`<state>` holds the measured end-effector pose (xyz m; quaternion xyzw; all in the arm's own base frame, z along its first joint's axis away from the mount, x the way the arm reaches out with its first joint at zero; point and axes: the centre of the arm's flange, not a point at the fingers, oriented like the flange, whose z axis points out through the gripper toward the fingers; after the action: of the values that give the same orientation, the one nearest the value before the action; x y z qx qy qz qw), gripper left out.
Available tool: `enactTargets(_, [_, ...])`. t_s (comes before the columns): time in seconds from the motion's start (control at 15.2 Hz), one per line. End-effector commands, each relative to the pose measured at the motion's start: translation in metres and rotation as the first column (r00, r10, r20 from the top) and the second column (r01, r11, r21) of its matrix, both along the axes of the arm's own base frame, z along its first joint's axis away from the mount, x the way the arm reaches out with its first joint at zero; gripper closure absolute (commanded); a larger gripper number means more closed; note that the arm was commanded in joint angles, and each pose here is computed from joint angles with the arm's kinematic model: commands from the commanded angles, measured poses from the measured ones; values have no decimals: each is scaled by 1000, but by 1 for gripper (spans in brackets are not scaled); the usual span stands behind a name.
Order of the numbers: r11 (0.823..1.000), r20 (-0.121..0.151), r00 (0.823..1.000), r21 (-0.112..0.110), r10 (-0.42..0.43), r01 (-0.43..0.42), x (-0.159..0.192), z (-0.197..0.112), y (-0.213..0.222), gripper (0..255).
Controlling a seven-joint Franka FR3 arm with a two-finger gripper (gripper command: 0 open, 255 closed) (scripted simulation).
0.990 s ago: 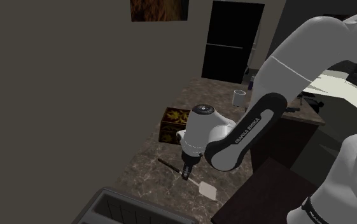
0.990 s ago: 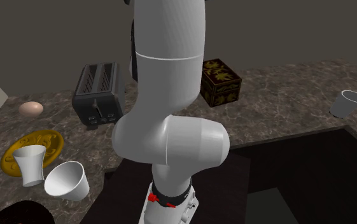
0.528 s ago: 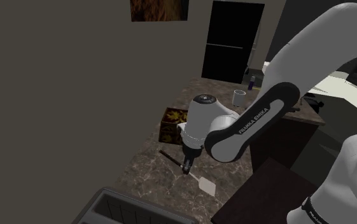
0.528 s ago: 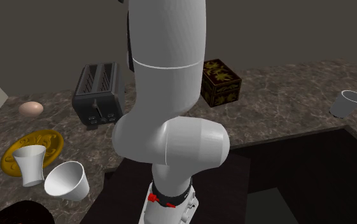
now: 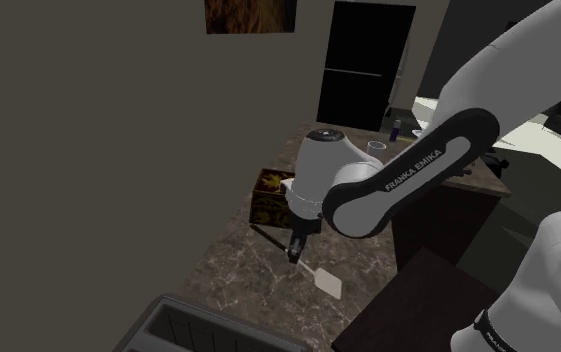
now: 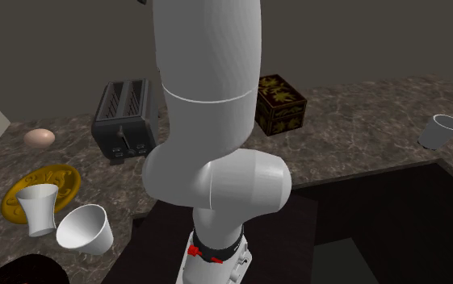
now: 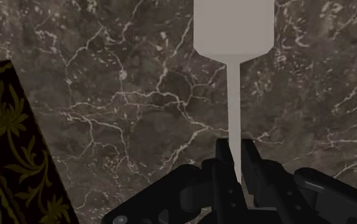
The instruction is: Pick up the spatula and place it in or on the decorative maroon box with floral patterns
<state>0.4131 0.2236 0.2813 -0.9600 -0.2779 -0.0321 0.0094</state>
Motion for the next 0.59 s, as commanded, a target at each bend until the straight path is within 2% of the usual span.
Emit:
enactTargets(0.0, [1000, -1, 1000, 0, 0, 0, -1, 11, 0, 255])
enactTargets(0.53, [1000, -1, 1000, 0, 0, 0, -1, 53, 0, 255])
